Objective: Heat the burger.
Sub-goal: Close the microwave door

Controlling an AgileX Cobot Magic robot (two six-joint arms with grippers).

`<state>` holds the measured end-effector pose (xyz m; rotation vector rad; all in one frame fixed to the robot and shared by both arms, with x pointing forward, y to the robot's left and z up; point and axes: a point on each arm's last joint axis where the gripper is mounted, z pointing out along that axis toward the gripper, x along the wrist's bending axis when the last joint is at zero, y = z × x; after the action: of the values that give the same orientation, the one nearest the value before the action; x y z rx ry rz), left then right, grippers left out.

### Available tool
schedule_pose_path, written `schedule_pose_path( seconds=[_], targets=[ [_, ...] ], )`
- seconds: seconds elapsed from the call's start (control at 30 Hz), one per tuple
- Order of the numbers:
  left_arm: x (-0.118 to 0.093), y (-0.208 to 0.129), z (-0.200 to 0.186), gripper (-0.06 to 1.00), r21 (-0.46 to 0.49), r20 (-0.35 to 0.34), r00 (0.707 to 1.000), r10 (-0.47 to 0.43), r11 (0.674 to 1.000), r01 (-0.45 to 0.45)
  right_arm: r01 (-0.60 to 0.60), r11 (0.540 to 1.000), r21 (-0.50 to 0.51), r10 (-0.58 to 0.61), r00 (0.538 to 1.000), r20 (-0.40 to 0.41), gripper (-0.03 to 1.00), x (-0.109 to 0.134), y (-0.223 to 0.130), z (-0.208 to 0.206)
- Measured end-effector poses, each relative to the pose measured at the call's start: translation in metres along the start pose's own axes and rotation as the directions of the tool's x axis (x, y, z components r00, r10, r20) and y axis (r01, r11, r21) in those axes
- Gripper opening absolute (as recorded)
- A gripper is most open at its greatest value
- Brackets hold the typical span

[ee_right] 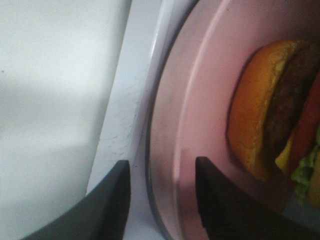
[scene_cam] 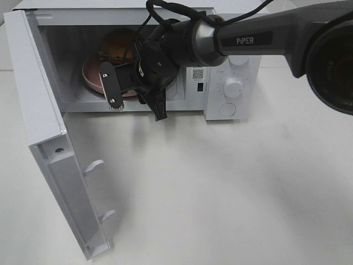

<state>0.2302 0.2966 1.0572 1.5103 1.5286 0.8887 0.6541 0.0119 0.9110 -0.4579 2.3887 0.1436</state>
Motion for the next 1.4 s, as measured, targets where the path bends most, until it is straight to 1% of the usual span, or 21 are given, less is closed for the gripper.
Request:
schedule_pose_path(
  seconds=[0.03, 0.1, 0.13, 0.17, 0.2, 0.23, 0.27, 0.3, 0.37, 0.47, 0.6, 0.73, 0.77, 0.83, 1.03, 1.27, 1.4],
  targets=[
    [0.000, 0.000, 0.000, 0.97, 0.000, 0.000, 1.000, 0.000, 1.000, 0.000, 0.000, 1.000, 0.000, 0.000, 1.000, 0.000, 0.43, 0.000, 0.000, 0.000],
    [0.000, 0.000, 0.000, 0.97, 0.000, 0.000, 1.000, 0.000, 1.000, 0.000, 0.004, 1.000, -0.005, -0.004, 1.000, -0.003, 0.50, 0.003, -0.001, -0.004],
    [0.000, 0.000, 0.000, 0.97, 0.000, 0.000, 1.000, 0.000, 1.000, 0.000, 0.004, 1.000, -0.005, -0.004, 1.000, -0.003, 0.50, 0.003, -0.001, -0.004],
    [0.000, 0.000, 0.000, 0.97, 0.000, 0.000, 1.000, 0.000, 1.000, 0.000, 0.004, 1.000, -0.019, -0.004, 1.000, 0.009, 0.56, 0.004, -0.001, -0.010],
    [0.000, 0.000, 0.000, 0.97, 0.000, 0.000, 1.000, 0.000, 1.000, 0.000, 0.004, 1.000, -0.019, -0.004, 1.000, 0.009, 0.56, 0.004, -0.001, -0.010],
    [0.000, 0.000, 0.000, 0.97, 0.000, 0.000, 1.000, 0.000, 1.000, 0.000, 0.005, 0.999, -0.034, -0.004, 1.000, 0.023, 0.64, 0.004, -0.001, -0.014],
    [0.000, 0.000, 0.000, 0.97, 0.000, 0.000, 1.000, 0.000, 1.000, 0.000, 0.005, 0.999, -0.044, -0.004, 1.000, 0.030, 0.67, 0.005, -0.002, -0.018],
    [0.000, 0.000, 0.000, 0.97, 0.000, 0.000, 1.000, 0.000, 1.000, 0.000, 0.005, 0.999, -0.044, -0.004, 1.000, 0.030, 0.67, 0.005, -0.002, -0.018],
    [0.000, 0.000, 0.000, 0.97, 0.000, 0.000, 1.000, 0.000, 1.000, 0.000, 0.009, 0.998, -0.057, -0.007, 0.999, 0.036, 0.78, 0.008, -0.002, -0.023],
    [0.000, 0.000, 0.000, 0.97, 0.000, 0.000, 1.000, 0.000, 1.000, 0.000, 0.013, 0.997, -0.073, -0.010, 0.999, 0.042, 0.80, 0.013, -0.003, -0.029],
    [0.000, 0.000, 0.000, 0.97, 0.000, 0.000, 1.000, 0.001, 1.000, -0.001, 0.016, 0.995, -0.096, -0.011, 0.998, 0.055, 0.80, 0.017, -0.004, -0.036],
    [0.000, 0.000, 0.000, 0.97, 0.000, 0.000, 1.000, 0.003, 1.000, -0.003, 0.013, 0.992, -0.128, -0.004, 0.998, 0.070, 0.80, 0.027, -0.008, -0.054],
    [0.000, 0.000, 0.000, 0.97, 0.000, 0.000, 1.000, 0.003, 1.000, -0.003, 0.013, 0.992, -0.128, -0.004, 0.998, 0.070, 0.80, 0.027, -0.008, -0.054],
    [0.000, 0.000, 0.000, 0.97, 0.000, 0.000, 1.000, 0.003, 1.000, -0.003, 0.002, 0.990, -0.139, 0.006, 0.998, 0.063, 0.79, 0.035, -0.010, -0.063],
    [0.000, 0.000, 0.000, 0.97, 0.000, 0.000, 1.000, 0.003, 1.000, -0.003, -0.004, 0.988, -0.154, 0.013, 0.998, 0.058, 0.78, 0.048, -0.015, -0.079],
    [0.000, 0.000, 0.000, 0.97, 0.000, 0.000, 1.000, 0.003, 1.000, -0.003, -0.015, 0.985, -0.173, 0.024, 0.999, 0.048, 0.77, 0.068, -0.024, -0.105],
    [0.000, 0.000, 0.000, 0.97, 0.000, 0.000, 1.000, 0.003, 1.000, -0.003, -0.023, 0.983, -0.183, 0.033, 0.998, 0.052, 0.77, 0.074, -0.027, -0.116]
  ],
)
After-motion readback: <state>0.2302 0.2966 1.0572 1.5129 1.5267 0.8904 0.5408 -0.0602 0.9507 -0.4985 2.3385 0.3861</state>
